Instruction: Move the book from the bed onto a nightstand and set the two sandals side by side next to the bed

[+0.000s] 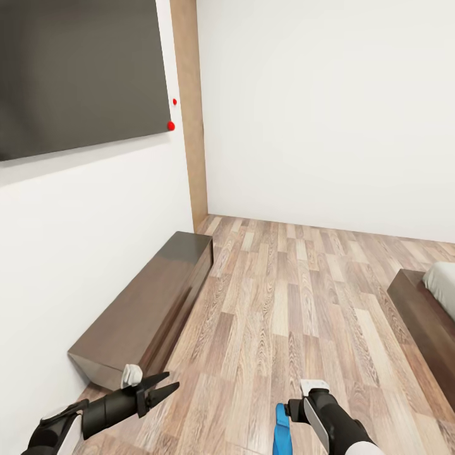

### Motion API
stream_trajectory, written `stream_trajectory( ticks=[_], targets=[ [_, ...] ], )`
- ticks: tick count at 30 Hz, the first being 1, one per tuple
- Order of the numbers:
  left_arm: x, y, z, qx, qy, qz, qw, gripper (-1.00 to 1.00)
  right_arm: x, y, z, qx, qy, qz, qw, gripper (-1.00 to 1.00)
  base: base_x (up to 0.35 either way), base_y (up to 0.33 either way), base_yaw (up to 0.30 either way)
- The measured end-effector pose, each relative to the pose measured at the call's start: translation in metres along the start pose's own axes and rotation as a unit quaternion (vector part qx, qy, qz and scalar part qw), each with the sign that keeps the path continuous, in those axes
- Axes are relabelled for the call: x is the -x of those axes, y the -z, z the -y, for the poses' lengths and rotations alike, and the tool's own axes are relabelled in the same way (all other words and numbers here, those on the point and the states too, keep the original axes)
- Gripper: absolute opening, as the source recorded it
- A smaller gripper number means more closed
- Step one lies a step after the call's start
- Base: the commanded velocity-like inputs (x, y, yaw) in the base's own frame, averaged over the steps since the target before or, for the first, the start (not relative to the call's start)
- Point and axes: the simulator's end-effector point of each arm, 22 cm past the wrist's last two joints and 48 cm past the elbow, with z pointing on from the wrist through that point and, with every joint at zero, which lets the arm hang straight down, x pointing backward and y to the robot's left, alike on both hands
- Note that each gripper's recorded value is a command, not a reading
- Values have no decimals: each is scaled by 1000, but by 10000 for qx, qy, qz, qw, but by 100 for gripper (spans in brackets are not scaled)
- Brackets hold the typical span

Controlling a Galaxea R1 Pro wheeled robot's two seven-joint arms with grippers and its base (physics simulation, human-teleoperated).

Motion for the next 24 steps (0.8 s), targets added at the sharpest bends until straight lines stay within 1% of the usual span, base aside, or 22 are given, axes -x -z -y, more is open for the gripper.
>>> stream_trajectory(
  ticks=[8,15,24],
  targets=[
    [-13,-9,-6,-51,67,16,10000,100,-4,-13,-1,-4,0,8,10000,100,0,0,0],
    [-24,-19,-14,8,109,59,9999,100,-8,-25,-2,-4,0,9,10000,100,0,0,0],
    [-36,-23,-25,17,119,69,9999,100,-13,-40,-2,-3,-1,16,10000,100,0,0,0]
  ],
)
